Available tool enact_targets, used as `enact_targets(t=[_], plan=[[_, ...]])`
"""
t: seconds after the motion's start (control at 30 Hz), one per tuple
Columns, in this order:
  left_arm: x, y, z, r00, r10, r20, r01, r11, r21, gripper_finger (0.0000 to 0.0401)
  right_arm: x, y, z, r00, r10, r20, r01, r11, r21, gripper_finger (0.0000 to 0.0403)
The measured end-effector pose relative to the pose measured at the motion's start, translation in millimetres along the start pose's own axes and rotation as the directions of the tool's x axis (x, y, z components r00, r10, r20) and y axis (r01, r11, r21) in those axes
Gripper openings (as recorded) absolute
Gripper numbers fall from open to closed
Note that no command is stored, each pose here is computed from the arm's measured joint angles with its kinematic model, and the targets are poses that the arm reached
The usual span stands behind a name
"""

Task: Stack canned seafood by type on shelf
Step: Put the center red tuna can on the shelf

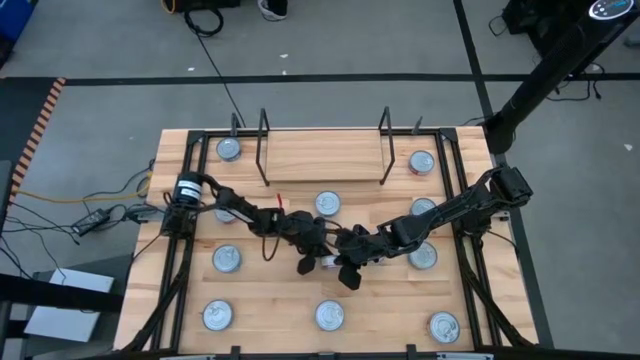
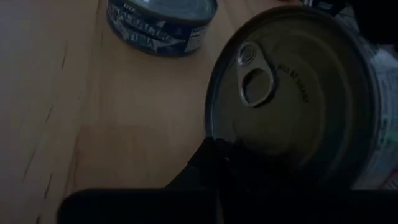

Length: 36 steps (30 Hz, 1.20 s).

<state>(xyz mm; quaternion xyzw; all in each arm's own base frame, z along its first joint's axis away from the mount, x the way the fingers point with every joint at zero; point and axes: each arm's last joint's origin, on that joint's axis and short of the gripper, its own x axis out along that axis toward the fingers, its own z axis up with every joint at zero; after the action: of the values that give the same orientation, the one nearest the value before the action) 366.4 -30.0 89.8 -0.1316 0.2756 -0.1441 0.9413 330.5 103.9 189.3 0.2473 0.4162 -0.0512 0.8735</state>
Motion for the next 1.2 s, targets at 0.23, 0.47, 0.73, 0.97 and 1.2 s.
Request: enact_targets(t=[0.23, 0.47, 0.73, 0.97, 1.2], plan=[[-14.2, 10.6, 7.0, 0.997, 0.065, -0.048, -0.065, 0.998, -0.003, 0.0001, 0.4, -1.0, 0.7, 1.000, -0.002, 0.000, 0.002, 1.000, -0.001, 0.0011], [-24.4, 5.8, 19.6, 0.998, 0.059, -0.032, -0.058, 0.998, 0.012, 0.0001, 0.9, -2.3, 2.1, 1.000, 0.000, 0.004, 0.000, 1.000, 0.004, 0.0013], [-42.9, 10.6, 33.7, 0.993, 0.113, -0.030, -0.113, 0.994, -0.008, 0.0001, 1.3, -1.9, 2.5, 1.000, 0.006, 0.009, -0.006, 1.000, 0.005, 0.0016], [-67.0, 2.7, 51.7, 0.988, 0.151, -0.019, -0.151, 0.988, 0.018, 0.0001, 1.5, -1.5, 2.9, 1.000, 0.011, 0.015, -0.011, 1.000, 0.005, 0.0014], [-81.8, -11.6, 57.2, 0.988, 0.143, -0.058, -0.142, 0.990, 0.019, 0.0001, 1.8, -0.9, 3.6, 1.000, 0.019, 0.024, -0.019, 1.000, 0.006, 0.0018]])
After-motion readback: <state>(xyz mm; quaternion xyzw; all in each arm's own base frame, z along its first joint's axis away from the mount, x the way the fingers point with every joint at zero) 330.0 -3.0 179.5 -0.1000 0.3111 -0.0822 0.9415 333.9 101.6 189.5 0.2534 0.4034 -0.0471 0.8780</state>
